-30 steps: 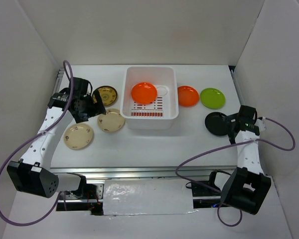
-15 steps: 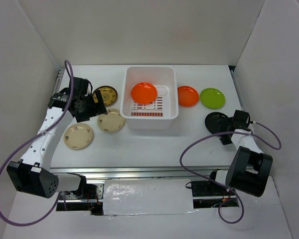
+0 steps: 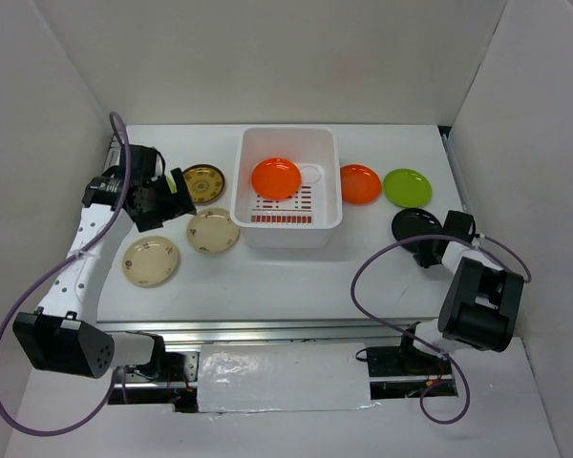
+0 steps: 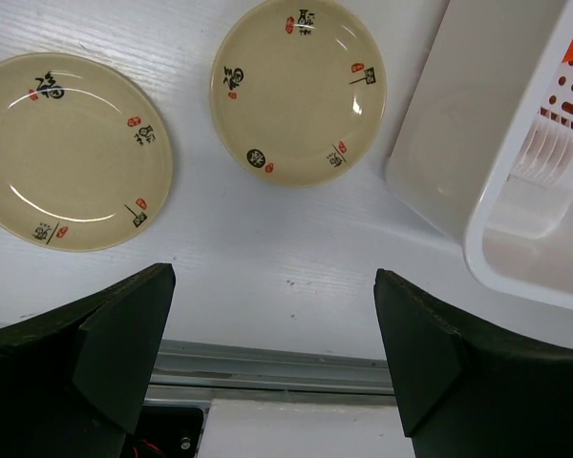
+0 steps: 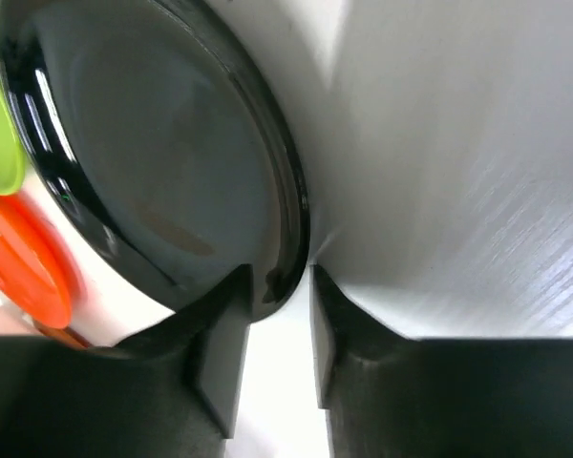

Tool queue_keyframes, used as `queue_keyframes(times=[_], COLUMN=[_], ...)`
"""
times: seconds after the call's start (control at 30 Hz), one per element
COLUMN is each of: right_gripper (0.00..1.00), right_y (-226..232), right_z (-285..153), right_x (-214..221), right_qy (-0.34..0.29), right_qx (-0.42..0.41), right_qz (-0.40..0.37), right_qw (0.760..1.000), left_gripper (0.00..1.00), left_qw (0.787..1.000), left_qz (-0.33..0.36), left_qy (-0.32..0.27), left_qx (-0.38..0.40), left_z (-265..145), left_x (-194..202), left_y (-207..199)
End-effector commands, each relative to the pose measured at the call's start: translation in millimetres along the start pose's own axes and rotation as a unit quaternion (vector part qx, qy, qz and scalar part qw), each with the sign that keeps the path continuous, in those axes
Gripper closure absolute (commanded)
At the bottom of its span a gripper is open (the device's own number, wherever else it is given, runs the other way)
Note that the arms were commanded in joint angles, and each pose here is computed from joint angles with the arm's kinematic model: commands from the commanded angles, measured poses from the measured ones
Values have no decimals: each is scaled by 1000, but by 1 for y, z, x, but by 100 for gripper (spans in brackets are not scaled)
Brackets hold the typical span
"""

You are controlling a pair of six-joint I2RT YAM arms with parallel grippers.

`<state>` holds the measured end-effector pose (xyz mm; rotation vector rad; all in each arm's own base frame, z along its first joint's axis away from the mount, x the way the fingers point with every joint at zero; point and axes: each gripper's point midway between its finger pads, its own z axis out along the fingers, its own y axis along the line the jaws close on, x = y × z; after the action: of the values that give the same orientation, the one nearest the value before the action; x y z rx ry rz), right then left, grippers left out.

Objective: Place the plates into the plastic bin on the countertop

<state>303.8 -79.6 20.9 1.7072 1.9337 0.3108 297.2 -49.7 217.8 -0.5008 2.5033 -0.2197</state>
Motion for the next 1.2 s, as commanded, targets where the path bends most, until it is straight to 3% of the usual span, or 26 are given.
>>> queue_keyframes(times=[0.0, 0.03, 0.07, 0.1, 0.13, 0.17, 0.43, 0.67, 0.83, 1.0, 1.17], right_gripper=[63, 66, 80, 83, 96, 100, 100, 100, 100, 100, 100], right_y=[-6, -7, -8, -7, -8, -9, 16, 103, 175, 250, 316], right_z=[6, 6, 7, 7, 7, 6, -33, -114, -175, -220, -230], right_x=[-4, -4, -3, -4, -3, -5, -17, -50, -51, -1, 104], right_qy=[-5, -5, -3, -2, 0, -3, -43, -94, -120, -77, 39], right_qx=[23, 26, 28, 29, 32, 37, -12, -135, -217, -294, -329], right_qz=[1, 0, -1, -1, -2, 1, 26, 15, -69, -179, -324], right_qw=[1000, 1000, 1000, 1000, 999, 999, 999, 986, 966, 936, 886], left_gripper=[1, 1, 1, 1, 1, 1, 1, 1, 2, 1, 1], left_qw=[999, 999, 999, 999, 999, 999, 999, 998, 996, 993, 984], left_qz=[8, 8, 5, 3, 3, 1, -9, -24, -48, -78, -118], left_qy=[-23, -24, -24, -26, -27, -27, -35, -52, -74, -86, -97], left_qx=[23, 22, 21, 20, 21, 20, 14, -3, -14, -37, -87], left_z=[-12, -11, -11, -11, -11, -11, -15, -19, -27, -31, -35], left_x=[-15, -15, -17, -17, -18, -19, -26, -36, -45, -51, -49], left_y=[-6, -6, -4, -3, -3, -1, 6, 13, 19, 33, 58])
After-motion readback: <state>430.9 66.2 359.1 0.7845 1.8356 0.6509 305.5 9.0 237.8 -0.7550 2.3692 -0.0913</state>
